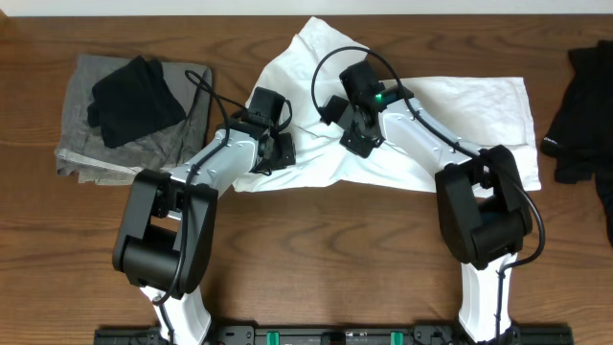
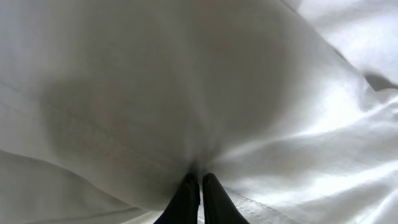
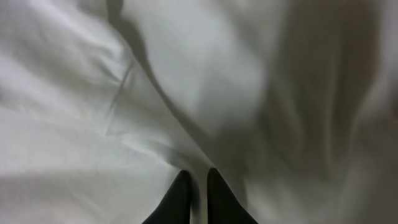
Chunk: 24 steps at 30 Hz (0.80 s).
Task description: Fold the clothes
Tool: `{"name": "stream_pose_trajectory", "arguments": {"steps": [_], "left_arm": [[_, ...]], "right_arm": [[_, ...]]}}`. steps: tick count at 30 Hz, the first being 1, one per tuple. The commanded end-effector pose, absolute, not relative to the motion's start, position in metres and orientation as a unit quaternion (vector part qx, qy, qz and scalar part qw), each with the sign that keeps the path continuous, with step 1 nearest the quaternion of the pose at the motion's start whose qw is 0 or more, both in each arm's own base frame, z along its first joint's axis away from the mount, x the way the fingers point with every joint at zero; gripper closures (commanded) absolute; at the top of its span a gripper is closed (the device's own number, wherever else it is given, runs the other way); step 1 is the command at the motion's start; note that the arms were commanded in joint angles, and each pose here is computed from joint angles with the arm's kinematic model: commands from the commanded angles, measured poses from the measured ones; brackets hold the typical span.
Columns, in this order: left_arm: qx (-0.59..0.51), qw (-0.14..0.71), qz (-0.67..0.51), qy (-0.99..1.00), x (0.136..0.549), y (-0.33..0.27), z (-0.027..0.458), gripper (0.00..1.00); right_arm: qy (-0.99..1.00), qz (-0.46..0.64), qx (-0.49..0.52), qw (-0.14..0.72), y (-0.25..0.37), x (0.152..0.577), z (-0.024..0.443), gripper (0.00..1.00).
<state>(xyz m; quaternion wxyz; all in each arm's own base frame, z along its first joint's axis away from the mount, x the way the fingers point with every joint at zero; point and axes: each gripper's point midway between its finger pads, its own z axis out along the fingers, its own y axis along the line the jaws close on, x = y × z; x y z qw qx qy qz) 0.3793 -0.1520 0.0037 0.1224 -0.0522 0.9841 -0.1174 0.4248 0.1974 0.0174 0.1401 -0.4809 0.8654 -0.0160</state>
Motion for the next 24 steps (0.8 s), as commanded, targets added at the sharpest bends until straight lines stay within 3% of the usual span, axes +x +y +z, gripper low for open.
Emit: {"name": "stream_pose_trajectory", "arguments": {"steps": [1, 14, 20, 24], "left_arm": [[-0.05, 0.106, -0.101, 0.988, 0.37, -0.145, -0.011, 0.92], [-0.05, 0.106, -0.101, 0.988, 0.37, -0.145, -0.011, 0.92], [-0.05, 0.106, -0.101, 0.988, 0.37, -0.145, -0.011, 0.92], [-0.05, 0.106, -0.101, 0.988, 0.37, -0.145, -0.011, 0.92]], "right_arm": [[0.867, -0.026, -0.474, 0.152, 0.195, 0.436, 0.022, 0.9], [0.872, -0.021, -0.467, 0.145, 0.193, 0.432, 0.031, 0.96], [0.875, -0.009, -0.465, 0.134, 0.192, 0.424, 0.048, 0.79], [0.879, 0.003, -0.465, 0.111, 0.187, 0.415, 0.038, 0.75]]}}
